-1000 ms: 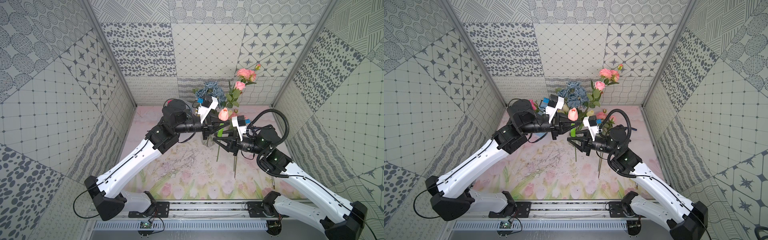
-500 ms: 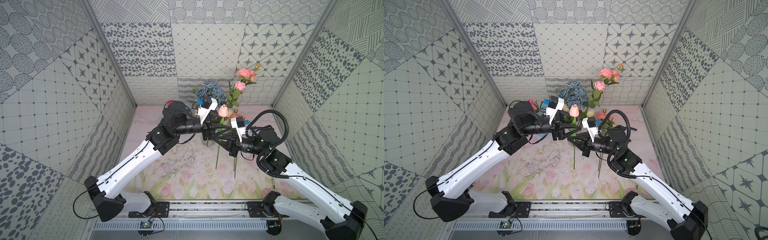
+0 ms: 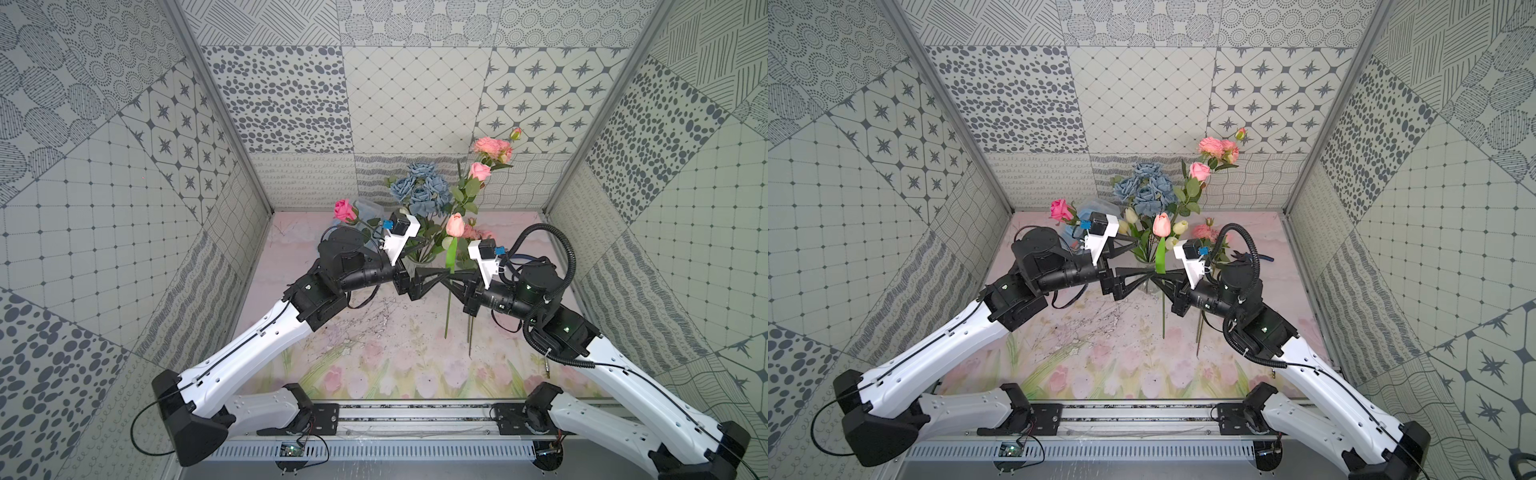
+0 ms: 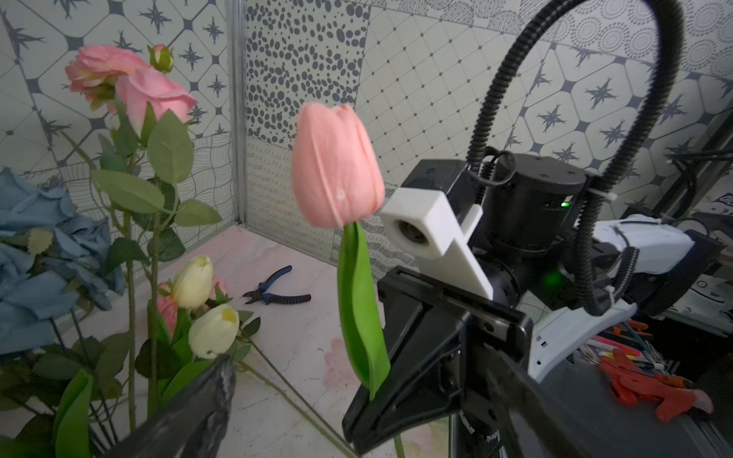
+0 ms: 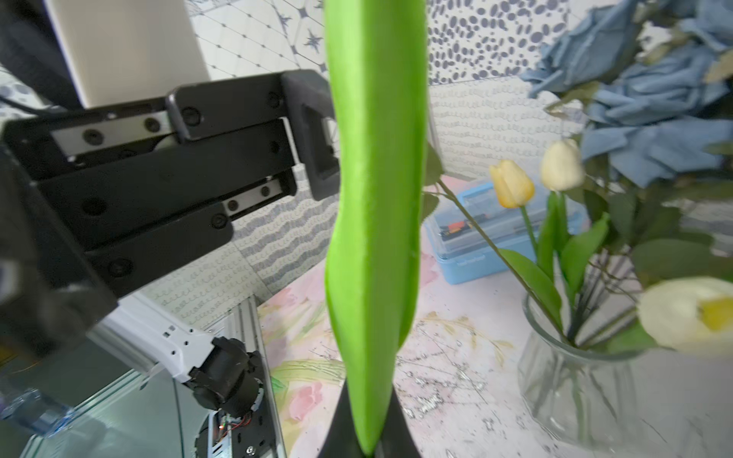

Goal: Pick out pink flowers from the vase
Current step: Pick up the flower from the vase, then place the flower at the center of the board.

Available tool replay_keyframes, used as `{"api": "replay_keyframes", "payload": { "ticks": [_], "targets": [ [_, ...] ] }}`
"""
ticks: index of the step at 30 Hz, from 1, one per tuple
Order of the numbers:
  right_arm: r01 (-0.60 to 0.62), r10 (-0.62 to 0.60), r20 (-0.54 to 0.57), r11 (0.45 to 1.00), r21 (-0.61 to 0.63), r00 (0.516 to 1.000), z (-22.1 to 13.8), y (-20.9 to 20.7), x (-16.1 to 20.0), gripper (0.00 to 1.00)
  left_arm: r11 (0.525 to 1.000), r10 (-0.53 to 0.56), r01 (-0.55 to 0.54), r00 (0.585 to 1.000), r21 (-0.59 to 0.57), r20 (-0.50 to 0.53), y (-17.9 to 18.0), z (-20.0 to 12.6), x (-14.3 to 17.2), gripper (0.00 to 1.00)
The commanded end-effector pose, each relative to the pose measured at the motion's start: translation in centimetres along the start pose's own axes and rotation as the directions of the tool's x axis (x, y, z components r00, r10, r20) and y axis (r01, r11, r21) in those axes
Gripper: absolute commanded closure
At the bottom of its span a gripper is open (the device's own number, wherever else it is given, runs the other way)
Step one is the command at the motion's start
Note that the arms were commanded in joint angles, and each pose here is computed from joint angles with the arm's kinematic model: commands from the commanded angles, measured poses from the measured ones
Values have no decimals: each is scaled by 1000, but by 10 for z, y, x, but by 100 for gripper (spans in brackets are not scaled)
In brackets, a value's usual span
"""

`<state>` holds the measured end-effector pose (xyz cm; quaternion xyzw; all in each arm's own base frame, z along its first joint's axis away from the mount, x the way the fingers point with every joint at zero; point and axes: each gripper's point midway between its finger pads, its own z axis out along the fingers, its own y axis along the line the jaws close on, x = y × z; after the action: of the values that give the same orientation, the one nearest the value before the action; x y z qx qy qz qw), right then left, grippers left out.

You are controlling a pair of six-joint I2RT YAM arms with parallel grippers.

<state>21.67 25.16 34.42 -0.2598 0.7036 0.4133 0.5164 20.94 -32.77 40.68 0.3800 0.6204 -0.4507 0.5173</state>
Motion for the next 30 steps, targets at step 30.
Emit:
{"api": "replay_keyframes", "payload": {
  "ticks": [30],
  "targets": [
    [-206, 496, -85, 503, 839, 864, -19, -269, 152, 100, 968, 49, -39, 998, -249, 35, 35, -35, 49, 1]
  ]
}}
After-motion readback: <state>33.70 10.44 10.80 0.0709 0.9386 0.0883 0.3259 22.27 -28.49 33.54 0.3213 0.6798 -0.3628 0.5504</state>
